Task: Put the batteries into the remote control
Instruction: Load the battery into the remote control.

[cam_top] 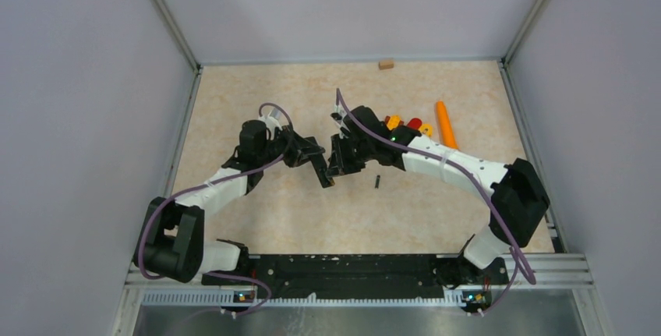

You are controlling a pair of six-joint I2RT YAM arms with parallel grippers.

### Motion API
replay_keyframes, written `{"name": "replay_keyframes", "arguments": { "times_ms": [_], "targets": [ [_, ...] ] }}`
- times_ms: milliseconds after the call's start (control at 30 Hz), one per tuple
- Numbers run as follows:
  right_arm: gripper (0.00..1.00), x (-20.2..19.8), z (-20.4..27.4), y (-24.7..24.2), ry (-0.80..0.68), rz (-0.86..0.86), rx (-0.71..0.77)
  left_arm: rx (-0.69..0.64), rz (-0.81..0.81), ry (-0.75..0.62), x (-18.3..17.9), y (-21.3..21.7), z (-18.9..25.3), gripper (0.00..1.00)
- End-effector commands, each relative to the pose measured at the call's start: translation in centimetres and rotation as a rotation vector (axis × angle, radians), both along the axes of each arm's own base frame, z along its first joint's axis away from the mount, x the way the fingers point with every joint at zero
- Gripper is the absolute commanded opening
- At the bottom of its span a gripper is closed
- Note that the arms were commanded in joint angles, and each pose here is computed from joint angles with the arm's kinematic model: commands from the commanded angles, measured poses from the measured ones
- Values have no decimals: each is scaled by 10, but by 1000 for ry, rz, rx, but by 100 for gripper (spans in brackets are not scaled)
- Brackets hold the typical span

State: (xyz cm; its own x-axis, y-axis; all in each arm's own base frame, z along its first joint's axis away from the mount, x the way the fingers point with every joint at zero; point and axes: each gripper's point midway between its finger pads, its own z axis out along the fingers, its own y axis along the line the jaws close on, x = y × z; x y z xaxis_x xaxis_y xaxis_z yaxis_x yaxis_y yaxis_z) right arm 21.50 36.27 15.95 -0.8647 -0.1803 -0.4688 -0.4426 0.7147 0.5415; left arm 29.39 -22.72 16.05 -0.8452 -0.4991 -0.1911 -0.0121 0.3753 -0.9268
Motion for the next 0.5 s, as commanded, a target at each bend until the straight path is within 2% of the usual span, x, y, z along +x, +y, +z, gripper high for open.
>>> {"name": "replay_keyframes", "arguments": {
  "times_ms": [0, 267, 367, 467],
  "targets": [
    [10, 14, 13, 8, -52, -59, 40, -50, -13, -65, 5, -6, 32, 0],
    [13, 19, 28, 13, -39, -134, 132, -21, 4, -52, 7, -2, 30, 0],
    [23, 16, 43, 11, -47, -138, 172, -5, 3, -53, 8, -2, 28, 0],
    [42, 15, 59, 4, -66, -157, 226, 0, 2, -53, 9, -2, 28, 0]
  ]
}}
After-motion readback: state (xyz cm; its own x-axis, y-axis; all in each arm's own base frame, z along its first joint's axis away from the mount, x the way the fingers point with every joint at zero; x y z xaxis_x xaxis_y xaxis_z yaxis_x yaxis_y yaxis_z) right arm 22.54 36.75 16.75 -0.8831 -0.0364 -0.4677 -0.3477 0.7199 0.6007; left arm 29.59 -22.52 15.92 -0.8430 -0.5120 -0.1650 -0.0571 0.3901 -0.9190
